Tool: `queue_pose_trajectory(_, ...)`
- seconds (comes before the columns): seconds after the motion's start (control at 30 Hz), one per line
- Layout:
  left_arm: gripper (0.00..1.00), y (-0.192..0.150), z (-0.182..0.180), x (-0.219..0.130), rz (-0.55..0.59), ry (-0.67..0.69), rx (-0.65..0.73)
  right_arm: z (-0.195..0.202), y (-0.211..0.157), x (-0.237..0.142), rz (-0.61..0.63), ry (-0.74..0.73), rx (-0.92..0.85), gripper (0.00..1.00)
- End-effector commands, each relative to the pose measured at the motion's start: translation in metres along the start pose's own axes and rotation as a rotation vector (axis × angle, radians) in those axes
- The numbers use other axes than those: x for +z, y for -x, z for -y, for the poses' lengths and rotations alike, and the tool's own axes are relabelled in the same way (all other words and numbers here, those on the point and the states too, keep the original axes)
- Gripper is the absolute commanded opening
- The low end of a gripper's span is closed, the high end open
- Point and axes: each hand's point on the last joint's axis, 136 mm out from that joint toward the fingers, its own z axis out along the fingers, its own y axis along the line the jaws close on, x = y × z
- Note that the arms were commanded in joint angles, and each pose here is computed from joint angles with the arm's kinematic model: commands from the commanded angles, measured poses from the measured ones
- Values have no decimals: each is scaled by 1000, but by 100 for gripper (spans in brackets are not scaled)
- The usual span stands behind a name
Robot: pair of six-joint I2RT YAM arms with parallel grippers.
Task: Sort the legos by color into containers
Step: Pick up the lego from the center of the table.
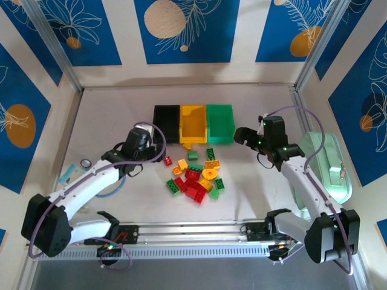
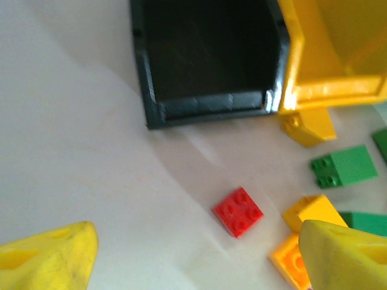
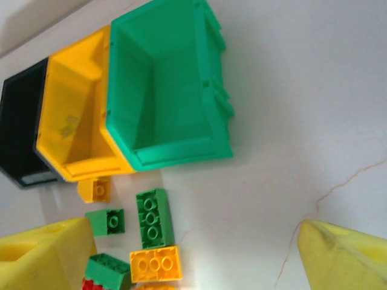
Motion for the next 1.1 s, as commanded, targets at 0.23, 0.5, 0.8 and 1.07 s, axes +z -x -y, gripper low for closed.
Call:
queue_pose_trajectory(0.23, 78, -43, 16, 40, -191, -12, -192, -31, -20, 4, -85, 31, -49, 84)
queue_pose_trajectory(0.5, 74, -47, 33, 58, -233, 11, -228, -33, -28, 8, -103, 30, -43, 82)
queue_pose_trajectory(0.8, 69, -52, 33, 74, -270, 139, -204, -34, -30, 11, -104, 25, -45, 81)
queue_pose_trajectory(1.07, 66, -60, 30, 85, -295, 186, -213, -31, -34, 15, -109, 22, -49, 80)
